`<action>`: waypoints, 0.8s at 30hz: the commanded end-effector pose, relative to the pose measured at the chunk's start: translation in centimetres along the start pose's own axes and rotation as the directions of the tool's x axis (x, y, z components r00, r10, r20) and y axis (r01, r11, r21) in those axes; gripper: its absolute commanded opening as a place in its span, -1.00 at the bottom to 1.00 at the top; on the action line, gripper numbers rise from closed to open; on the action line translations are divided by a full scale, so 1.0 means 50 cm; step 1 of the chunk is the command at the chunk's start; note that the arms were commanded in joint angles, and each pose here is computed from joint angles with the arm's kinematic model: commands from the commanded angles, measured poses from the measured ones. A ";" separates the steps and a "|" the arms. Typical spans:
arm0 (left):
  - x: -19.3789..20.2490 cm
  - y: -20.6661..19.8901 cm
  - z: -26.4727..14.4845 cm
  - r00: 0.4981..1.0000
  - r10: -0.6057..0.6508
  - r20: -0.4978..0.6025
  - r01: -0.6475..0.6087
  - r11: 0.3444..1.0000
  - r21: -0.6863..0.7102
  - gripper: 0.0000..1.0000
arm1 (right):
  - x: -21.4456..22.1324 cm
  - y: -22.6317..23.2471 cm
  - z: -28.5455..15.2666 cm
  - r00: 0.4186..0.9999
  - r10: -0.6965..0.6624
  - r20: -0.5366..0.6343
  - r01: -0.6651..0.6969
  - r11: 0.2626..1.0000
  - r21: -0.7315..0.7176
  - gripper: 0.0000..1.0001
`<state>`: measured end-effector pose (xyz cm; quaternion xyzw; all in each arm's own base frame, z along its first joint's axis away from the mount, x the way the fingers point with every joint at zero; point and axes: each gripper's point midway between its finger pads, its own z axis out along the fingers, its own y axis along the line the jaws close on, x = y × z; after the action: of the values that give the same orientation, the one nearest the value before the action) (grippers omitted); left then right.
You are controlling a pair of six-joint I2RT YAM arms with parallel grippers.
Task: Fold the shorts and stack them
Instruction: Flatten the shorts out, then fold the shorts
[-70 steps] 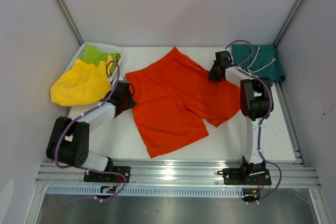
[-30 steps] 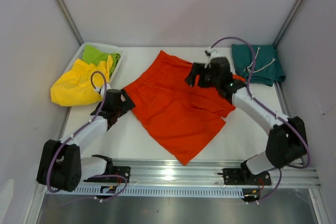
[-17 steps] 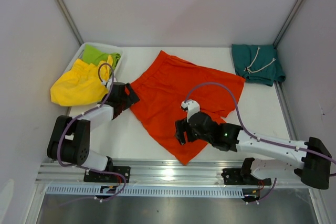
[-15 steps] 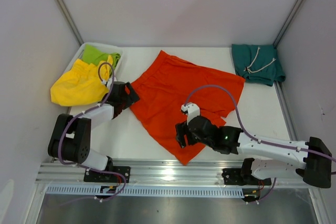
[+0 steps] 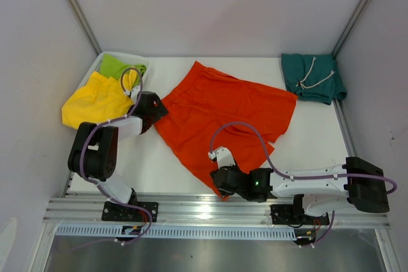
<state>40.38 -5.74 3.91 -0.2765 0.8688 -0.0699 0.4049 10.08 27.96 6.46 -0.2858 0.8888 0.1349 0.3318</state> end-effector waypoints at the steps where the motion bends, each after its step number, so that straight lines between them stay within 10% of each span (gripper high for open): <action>1: -0.051 -0.021 0.015 0.997 -0.044 0.070 0.043 0.999 0.012 0.61 | -0.018 -0.006 -0.003 0.999 0.028 0.046 -0.030 0.999 0.032 0.11; 11: -0.052 -0.009 0.039 0.994 -0.085 0.073 0.087 0.996 -0.031 -0.05 | 0.002 -0.011 -0.024 0.998 0.039 0.039 -0.040 0.999 0.033 0.01; 24: -0.057 0.005 0.038 0.991 -0.102 0.081 0.108 0.992 -0.072 0.24 | 0.036 0.018 -0.043 0.998 -0.066 0.013 0.066 0.997 0.041 0.29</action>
<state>41.88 -4.74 3.11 -0.3201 0.8557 -0.0534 0.4031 7.41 26.32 6.19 -0.3071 0.8859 0.1135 0.3287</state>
